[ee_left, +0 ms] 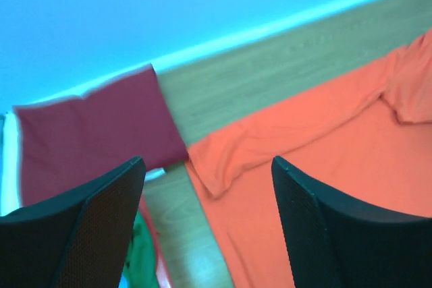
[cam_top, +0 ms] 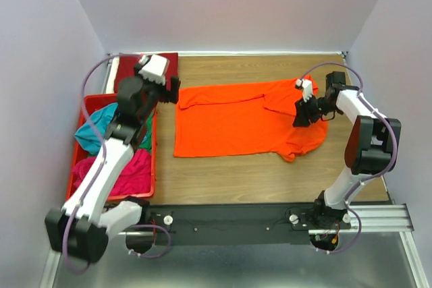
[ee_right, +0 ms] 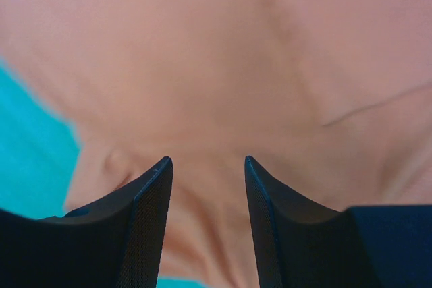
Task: Fold and stack the t-shirts
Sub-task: Fold the tshirt
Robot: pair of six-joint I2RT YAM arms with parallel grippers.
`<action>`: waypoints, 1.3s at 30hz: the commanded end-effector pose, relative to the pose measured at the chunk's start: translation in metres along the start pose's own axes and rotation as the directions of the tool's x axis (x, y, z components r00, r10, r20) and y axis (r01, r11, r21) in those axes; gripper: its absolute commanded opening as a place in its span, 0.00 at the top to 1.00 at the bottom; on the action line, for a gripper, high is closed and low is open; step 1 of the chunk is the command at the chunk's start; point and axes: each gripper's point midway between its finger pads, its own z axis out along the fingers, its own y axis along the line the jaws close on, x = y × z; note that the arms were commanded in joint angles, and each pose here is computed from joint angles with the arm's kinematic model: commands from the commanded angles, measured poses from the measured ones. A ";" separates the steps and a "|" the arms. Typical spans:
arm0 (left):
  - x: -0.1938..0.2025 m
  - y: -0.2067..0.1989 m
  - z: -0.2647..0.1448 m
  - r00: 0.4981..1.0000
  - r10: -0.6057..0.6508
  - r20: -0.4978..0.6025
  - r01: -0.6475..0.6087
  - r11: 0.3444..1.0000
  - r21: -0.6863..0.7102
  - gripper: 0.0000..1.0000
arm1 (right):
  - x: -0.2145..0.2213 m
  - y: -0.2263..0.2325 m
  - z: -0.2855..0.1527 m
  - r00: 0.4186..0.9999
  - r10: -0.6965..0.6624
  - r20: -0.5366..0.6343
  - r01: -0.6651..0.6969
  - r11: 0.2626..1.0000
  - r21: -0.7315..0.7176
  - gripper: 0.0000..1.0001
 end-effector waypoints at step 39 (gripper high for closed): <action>0.027 -0.030 -0.066 0.964 0.108 0.243 -0.126 0.990 0.057 0.11 | 0.104 0.126 -0.002 0.841 -0.484 -0.242 0.442 0.872 -0.208 0.49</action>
